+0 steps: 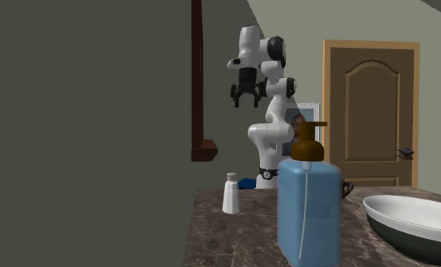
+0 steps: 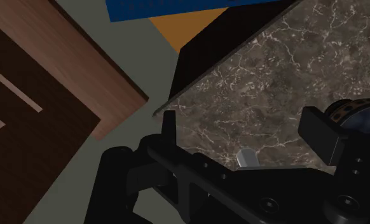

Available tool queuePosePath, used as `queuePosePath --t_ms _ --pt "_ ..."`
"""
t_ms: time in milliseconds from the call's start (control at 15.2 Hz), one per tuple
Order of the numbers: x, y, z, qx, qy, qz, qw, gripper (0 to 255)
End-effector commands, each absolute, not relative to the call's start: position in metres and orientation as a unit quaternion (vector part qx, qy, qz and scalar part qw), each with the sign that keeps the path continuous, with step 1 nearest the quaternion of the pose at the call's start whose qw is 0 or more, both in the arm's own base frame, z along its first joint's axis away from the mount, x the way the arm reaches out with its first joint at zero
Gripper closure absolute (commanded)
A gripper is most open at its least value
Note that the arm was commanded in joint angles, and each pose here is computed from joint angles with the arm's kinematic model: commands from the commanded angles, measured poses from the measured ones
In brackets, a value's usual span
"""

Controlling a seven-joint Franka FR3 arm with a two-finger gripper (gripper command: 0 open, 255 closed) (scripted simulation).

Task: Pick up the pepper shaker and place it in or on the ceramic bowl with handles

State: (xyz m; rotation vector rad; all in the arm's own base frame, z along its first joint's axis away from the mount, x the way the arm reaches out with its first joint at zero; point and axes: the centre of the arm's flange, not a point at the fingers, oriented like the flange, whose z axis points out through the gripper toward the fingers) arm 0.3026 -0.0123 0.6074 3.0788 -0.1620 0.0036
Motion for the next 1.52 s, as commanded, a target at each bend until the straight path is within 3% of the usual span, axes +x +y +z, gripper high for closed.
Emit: queuePosePath --t_ms 0,1452 --pt "0.303 -0.012 0.607 0.998 -0.053 0.001 0.029 0" --pt "0.532 0.062 0.440 0.987 -0.157 0.000 0.045 0"
